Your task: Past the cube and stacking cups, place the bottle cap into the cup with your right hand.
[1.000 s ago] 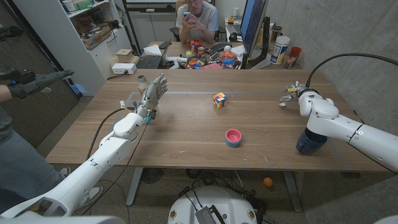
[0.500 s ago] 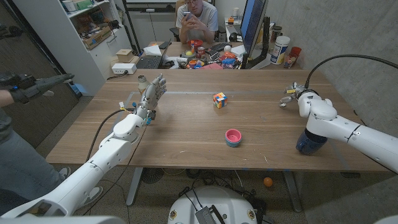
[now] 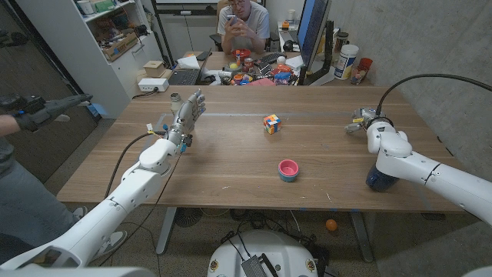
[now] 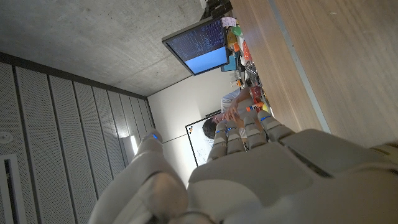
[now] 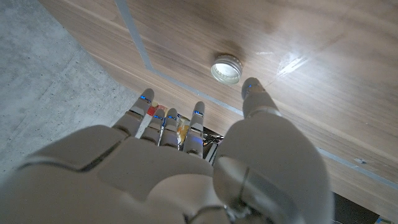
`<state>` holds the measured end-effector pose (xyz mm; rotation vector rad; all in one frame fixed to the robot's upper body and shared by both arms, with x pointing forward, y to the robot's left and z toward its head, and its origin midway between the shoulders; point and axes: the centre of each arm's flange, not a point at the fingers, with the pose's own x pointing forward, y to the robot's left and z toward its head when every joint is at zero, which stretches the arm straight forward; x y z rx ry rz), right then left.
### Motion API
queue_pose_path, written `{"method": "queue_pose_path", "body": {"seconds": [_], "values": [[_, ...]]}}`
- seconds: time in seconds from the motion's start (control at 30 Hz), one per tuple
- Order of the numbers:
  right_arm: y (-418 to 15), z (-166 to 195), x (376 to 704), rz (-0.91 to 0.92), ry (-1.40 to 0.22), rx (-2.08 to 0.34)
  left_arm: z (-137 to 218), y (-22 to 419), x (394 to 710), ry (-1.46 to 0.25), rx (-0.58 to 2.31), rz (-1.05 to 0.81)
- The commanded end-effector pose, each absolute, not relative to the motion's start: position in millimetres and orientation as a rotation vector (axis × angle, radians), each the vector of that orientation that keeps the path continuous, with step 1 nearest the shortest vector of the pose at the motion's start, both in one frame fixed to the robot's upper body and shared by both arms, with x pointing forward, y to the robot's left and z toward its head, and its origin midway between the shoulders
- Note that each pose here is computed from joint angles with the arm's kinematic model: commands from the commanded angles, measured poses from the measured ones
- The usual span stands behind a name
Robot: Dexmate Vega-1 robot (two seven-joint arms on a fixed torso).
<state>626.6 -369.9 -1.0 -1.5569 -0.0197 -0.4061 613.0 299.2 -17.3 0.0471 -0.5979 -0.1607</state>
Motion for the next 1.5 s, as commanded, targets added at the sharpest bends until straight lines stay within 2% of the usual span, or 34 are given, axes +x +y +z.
{"method": "queue_pose_path", "body": {"seconds": [0.03, 0.83, 1.5], "values": [[-371, -6, 631, -0.426, -0.027, -1.575, -14, 297, 609, -0.603, 0.058, -0.162], [-377, -13, 647, -0.401, 0.020, -1.590, -18, 299, 606, -0.590, 0.061, -0.152], [-380, -15, 645, -0.432, 0.007, -1.573, -22, 294, 611, -0.577, 0.059, -0.163]]}}
